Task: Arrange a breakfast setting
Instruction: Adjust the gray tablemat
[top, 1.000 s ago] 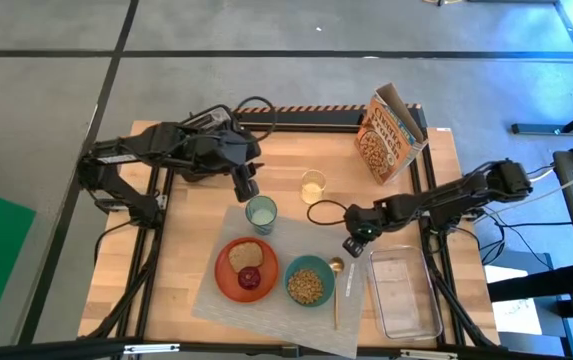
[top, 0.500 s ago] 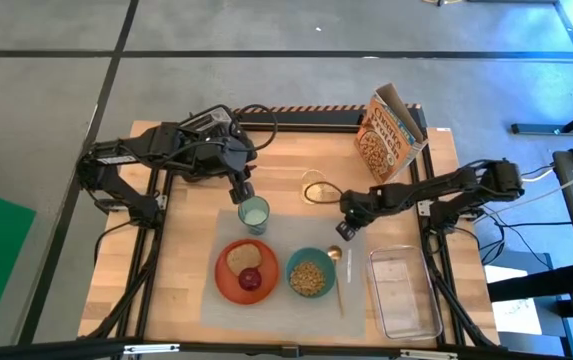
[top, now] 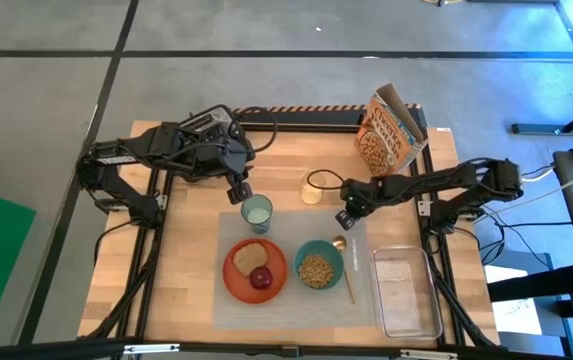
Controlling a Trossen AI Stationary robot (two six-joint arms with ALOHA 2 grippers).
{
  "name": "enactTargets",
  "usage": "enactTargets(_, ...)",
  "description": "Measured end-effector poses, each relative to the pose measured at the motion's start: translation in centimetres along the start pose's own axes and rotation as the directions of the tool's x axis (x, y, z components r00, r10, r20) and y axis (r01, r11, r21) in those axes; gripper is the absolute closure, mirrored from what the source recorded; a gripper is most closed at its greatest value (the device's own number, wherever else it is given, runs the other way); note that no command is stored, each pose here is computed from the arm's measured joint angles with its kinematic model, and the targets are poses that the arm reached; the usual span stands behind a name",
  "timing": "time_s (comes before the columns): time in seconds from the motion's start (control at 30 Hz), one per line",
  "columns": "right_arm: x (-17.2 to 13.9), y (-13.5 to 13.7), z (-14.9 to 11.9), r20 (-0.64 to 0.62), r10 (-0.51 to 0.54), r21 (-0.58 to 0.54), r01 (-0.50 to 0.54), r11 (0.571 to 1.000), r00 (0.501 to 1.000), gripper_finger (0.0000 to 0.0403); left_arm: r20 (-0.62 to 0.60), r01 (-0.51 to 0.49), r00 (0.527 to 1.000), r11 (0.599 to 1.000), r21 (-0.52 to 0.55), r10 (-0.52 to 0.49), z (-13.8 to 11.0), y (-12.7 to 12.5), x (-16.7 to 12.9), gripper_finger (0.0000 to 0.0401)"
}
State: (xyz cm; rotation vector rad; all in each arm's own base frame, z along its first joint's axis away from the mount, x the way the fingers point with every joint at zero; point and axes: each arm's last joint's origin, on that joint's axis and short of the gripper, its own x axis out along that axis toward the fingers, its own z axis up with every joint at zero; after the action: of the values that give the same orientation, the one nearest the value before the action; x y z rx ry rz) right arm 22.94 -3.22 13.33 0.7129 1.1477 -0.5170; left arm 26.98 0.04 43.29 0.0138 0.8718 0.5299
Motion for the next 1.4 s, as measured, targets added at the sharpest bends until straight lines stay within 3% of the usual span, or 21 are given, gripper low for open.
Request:
enactTargets(0.23, -3.2, 2.3, 0.6, 0.055, 0.051, -0.049, -0.049, 0.998, 0.997, 0.0403, -0.001, -0.022, 1.000, 1.000, -0.008, 0.022, 0.0, 0.1, 0.0, 0.0289)
enactTargets(0.5, -5.6, 4.1, -1.1, -0.043, 0.084, -0.149, -0.090, 0.985, 0.996, 0.0403, -0.049, -0.017, 0.999, 0.999, -0.040, 0.015, -1.0, -1.0, 1.3, 0.0289)
enactTargets(0.63, -4.6, 4.6, -2.8, -0.061, 0.084, -0.191, -0.094, 0.977, 0.995, 0.0403, -0.170, -0.023, 0.985, 0.999, -0.037, 0.016, -4.3, -3.5, 3.7, 0.0289)
enactTargets(0.83, -2.4, 3.6, -3.8, -0.056, 0.087, -0.098, -0.092, 0.991, 0.995, 0.0403, -0.320, -0.001, 0.947, 0.991, -0.131, -0.041, -9.9, -5.2, 4.9, 0.0289)
enactTargets(1.07, -2.3, 3.8, -3.6, -0.026, 0.129, -0.105, -0.131, 0.986, 0.991, 0.0403, -0.156, 0.047, 0.983, 0.947, -0.318, -0.101, -14.4, -4.4, 3.9, 0.0289)
enactTargets(1.23, -2.3, 3.8, -3.6, -0.022, 0.123, -0.105, -0.125, 0.987, 0.992, 0.0403, -0.081, 0.121, 0.983, 0.912, -0.393, -0.165, -18.3, -5.2, 7.4, 0.0303)
enactTargets(1.4, -2.3, 3.8, -3.6, -0.016, 0.118, -0.099, -0.119, 0.988, 0.993, 0.0403, -0.094, 0.135, 0.976, 0.882, -0.451, -0.197, -22.1, -5.9, 11.1, 0.0336)
